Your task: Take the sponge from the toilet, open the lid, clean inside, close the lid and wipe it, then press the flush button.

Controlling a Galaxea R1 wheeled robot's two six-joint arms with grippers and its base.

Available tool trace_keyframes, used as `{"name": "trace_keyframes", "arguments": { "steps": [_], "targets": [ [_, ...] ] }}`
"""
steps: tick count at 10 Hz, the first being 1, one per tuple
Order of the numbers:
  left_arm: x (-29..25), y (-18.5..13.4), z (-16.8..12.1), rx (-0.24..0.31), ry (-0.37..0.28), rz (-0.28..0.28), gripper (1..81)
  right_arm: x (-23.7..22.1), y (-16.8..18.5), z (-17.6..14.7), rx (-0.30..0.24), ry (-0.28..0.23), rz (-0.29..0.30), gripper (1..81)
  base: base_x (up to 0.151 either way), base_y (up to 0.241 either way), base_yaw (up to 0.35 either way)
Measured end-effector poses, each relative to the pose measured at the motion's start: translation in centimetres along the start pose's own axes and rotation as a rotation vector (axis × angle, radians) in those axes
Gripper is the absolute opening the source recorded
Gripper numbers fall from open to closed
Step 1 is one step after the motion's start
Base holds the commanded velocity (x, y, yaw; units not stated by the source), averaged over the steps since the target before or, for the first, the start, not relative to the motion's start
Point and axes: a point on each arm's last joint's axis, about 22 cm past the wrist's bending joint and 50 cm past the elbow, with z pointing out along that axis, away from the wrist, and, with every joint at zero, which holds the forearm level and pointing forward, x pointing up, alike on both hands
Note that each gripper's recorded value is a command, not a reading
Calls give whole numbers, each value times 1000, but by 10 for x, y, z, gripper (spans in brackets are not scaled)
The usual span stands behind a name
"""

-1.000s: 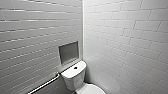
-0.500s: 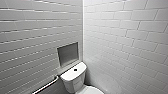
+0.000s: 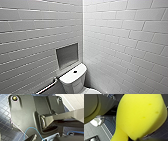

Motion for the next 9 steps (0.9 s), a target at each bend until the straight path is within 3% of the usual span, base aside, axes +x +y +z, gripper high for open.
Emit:
{"name": "trace_keyframes", "arguments": {
  "steps": [9],
  "targets": [
    [-2, 3, 1, -5, -3, -1, 811, -5, 3, 0, -5, -5, 2, 10, 86, 0, 0]
  ]
}}
